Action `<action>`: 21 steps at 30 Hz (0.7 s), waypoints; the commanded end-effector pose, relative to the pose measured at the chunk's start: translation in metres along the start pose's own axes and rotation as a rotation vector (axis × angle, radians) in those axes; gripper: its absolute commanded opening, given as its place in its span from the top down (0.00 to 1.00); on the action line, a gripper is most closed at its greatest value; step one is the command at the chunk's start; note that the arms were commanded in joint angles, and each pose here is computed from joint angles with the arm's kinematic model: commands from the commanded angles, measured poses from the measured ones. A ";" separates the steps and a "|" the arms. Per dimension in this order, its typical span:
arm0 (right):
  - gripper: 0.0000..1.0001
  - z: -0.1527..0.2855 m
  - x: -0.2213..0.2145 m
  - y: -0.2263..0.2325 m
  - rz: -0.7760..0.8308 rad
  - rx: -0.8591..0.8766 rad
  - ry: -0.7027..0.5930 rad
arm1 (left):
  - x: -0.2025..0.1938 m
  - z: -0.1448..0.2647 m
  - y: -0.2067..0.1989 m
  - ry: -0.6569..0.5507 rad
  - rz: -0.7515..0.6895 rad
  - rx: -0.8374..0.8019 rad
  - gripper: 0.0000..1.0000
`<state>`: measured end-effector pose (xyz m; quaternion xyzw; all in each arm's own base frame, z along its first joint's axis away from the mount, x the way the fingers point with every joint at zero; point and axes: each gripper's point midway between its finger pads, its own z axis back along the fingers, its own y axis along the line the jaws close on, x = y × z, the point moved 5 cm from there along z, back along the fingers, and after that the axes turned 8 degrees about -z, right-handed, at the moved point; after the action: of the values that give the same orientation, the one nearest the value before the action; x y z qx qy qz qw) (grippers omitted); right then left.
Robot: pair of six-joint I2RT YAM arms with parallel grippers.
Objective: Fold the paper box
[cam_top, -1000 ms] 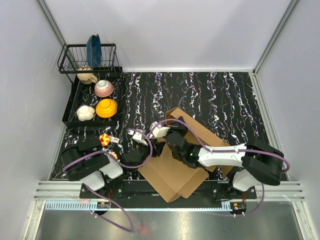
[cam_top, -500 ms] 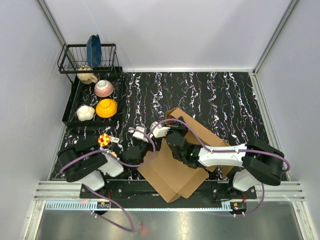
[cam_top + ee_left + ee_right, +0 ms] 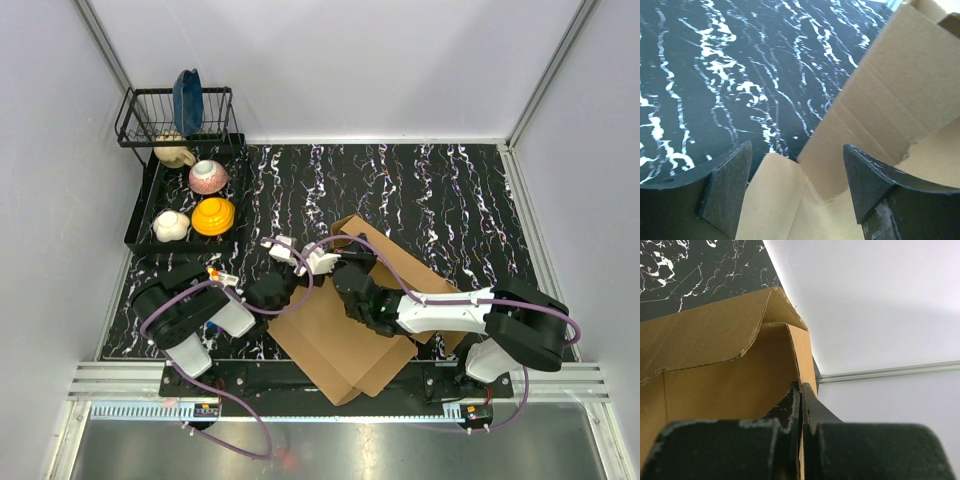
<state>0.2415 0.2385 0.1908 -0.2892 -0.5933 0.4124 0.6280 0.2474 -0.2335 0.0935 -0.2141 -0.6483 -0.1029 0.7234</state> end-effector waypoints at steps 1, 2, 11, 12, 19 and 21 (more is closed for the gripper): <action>1.00 0.003 -0.019 0.030 -0.004 0.109 0.021 | 0.076 -0.008 -0.039 -0.322 0.167 -0.238 0.23; 1.00 0.003 -0.018 0.030 -0.006 0.108 0.020 | 0.078 -0.009 -0.039 -0.326 0.167 -0.250 0.22; 1.00 0.003 -0.018 0.030 -0.021 0.112 0.021 | 0.076 -0.016 -0.049 -0.309 0.164 -0.341 0.20; 1.00 0.003 -0.017 0.030 -0.033 0.112 0.019 | 0.074 -0.018 -0.052 -0.305 0.162 -0.351 0.20; 1.00 0.004 -0.018 0.033 -0.046 0.130 0.020 | 0.072 -0.043 -0.051 -0.316 0.160 -0.313 0.20; 1.00 0.003 -0.019 0.036 -0.041 0.135 0.024 | 0.074 -0.048 -0.050 -0.325 0.153 -0.306 0.20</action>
<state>0.2417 0.2382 0.1898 -0.2670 -0.6016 0.3929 0.6422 0.2618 -0.2830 0.0958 -0.3158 -0.6136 -0.1635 0.7050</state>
